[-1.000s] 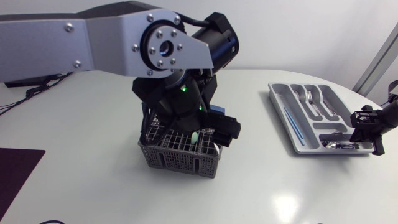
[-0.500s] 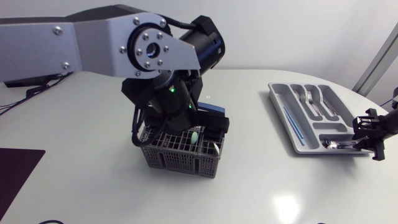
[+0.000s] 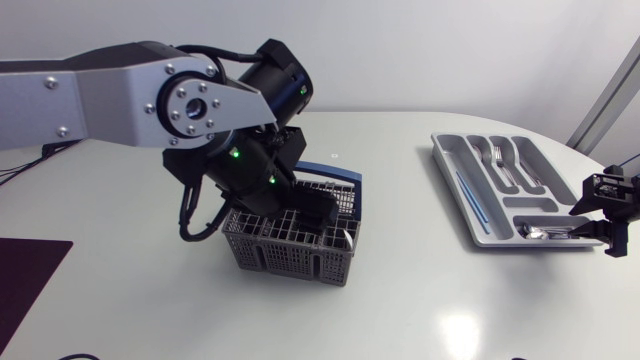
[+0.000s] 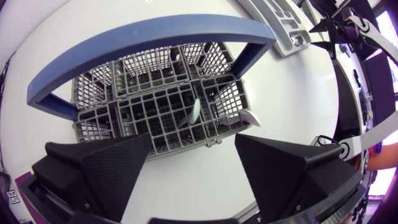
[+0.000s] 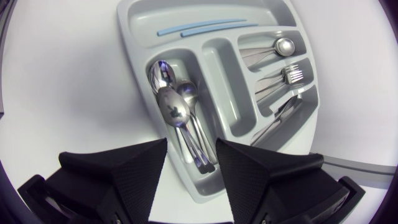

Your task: Unload the cutlery basket into the drawer organizer.

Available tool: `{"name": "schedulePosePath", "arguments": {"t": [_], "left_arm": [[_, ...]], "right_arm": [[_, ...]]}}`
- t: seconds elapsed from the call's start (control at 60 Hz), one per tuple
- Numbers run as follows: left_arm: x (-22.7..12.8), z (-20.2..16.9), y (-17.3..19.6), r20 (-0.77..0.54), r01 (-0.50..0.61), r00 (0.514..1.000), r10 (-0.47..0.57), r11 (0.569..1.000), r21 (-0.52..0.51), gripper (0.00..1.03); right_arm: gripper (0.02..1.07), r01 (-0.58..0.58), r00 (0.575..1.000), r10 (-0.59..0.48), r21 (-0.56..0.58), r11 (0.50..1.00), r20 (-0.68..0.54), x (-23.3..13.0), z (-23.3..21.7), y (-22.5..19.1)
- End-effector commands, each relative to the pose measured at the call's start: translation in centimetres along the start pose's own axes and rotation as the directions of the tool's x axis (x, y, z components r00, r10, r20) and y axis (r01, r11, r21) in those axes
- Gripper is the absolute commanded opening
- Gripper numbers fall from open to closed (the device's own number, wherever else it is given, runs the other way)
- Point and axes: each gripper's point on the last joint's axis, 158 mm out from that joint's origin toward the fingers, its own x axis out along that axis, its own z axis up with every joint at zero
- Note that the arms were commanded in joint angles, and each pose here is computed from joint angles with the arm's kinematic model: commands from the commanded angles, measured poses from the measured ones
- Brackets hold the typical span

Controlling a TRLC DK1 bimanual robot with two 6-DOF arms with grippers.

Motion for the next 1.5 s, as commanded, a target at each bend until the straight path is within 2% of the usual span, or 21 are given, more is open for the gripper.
{"name": "schedulePosePath", "arguments": {"t": [0.0, 0.25, 0.483, 0.7, 0.833, 1.1, 1.167, 1.283, 1.483], "left_arm": [[0.0, -0.4, 0.8, -0.003, 0.013, 1.000, -0.013, 0.999, 0.029, 0.93], [0.3, -0.6, 1.4, 0.008, 0.012, 1.000, -0.013, 0.998, 0.059, 0.93], [-0.5, -0.2, 0.4, 0.139, 0.052, 0.989, -0.058, 0.998, 0.045, 0.93], [-1.2, -0.4, -0.5, 0.207, 0.076, 0.975, -0.086, 0.996, 0.054, 0.91], [-1.8, -0.6, -0.5, 0.221, 0.079, 0.971, -0.090, 0.995, 0.058, 0.91], [-1.2, -0.7, 0.2, 0.260, 0.079, 0.961, -0.093, 0.995, 0.063, 0.91], [-0.7, -0.6, 0.3, 0.274, 0.078, 0.957, -0.094, 0.995, 0.070, 0.86], [-0.2, -0.1, 0.6, 0.291, 0.070, 0.952, -0.093, 0.993, 0.090, 0.82], [0.4, 0.5, 0.8, 0.293, 0.054, 0.952, -0.089, 0.991, 0.125, 0.81]], "right_arm": [[0.65, -0.033, 0.999, 0.031, 0.040, 0.999, 0.044, -0.5, 1.7, 1.4], [0.65, -0.127, 0.978, 0.103, 0.129, 0.983, 0.182, -3.4, 6.9, 4.1], [0.65, -0.195, 0.953, 0.139, 0.198, 0.961, 0.268, -4.8, 10.8, 6.2], [0.65, -0.263, 0.924, 0.181, 0.213, 0.941, 0.337, -6.1, 14.6, 9.4], [0.65, -0.333, 0.897, 0.226, 0.245, 0.910, 0.379, -7.0, 17.3, 12.0], [0.65, -0.381, 0.867, 0.260, 0.228, 0.896, 0.424, -8.9, 21.4, 15.3], [0.65, -0.389, 0.862, 0.269, 0.221, 0.894, 0.429, -9.2, 22.2, 15.9], [0.65, -0.409, 0.852, 0.291, 0.208, 0.889, 0.435, -9.4, 23.3, 17.0], [0.65, -0.427, 0.842, 0.311, 0.194, 0.883, 0.440, -9.2, 24.8, 17.9]]}}
